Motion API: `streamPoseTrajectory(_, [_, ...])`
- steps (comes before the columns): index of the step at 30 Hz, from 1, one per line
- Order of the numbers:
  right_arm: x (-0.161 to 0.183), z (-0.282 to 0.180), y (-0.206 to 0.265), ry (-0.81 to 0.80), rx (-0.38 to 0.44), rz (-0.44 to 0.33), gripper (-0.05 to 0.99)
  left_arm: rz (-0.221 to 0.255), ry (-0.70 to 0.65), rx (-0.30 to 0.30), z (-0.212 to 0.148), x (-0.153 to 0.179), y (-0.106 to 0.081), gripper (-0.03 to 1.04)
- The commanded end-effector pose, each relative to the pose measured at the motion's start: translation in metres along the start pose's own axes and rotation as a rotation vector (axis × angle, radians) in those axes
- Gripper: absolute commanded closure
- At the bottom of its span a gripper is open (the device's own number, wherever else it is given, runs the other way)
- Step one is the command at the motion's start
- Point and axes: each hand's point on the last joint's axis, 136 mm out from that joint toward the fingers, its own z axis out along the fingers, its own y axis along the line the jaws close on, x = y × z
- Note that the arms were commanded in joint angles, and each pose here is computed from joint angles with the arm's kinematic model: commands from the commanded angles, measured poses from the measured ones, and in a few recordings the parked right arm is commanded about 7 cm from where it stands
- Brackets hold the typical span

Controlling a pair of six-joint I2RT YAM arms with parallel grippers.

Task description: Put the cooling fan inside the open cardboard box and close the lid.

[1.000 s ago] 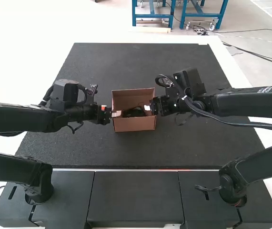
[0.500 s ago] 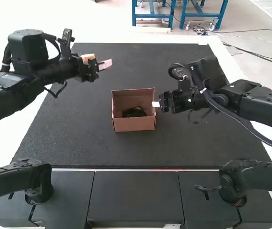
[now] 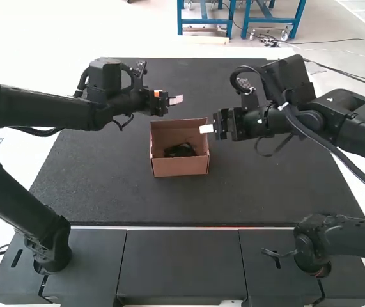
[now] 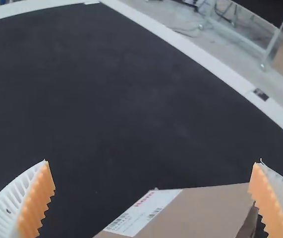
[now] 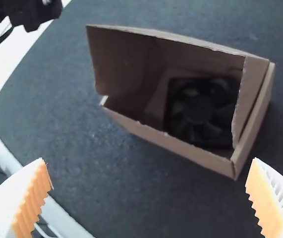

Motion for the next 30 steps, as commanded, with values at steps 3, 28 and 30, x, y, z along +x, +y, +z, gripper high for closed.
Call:
streamPoseTrajectory(3, [-0.013, -0.009, 0.013, -0.034, -0.039, 0.003, 0.03, 0.011, -0.013, 0.006, 0.002, -0.01, -0.005, 0.09])
streamPoseTrajectory(28, [-0.012, -0.014, 0.018, -0.012, -0.062, 0.018, 0.03, -0.01, 0.211, 0.059, -0.006, 0.095, -0.028, 0.09])
streamPoseTrajectory(30, [-0.011, -0.014, 0.02, -0.005, -0.069, 0.02, 0.03, -0.009, 0.222, 0.066, -0.006, 0.103, -0.031, 0.09])
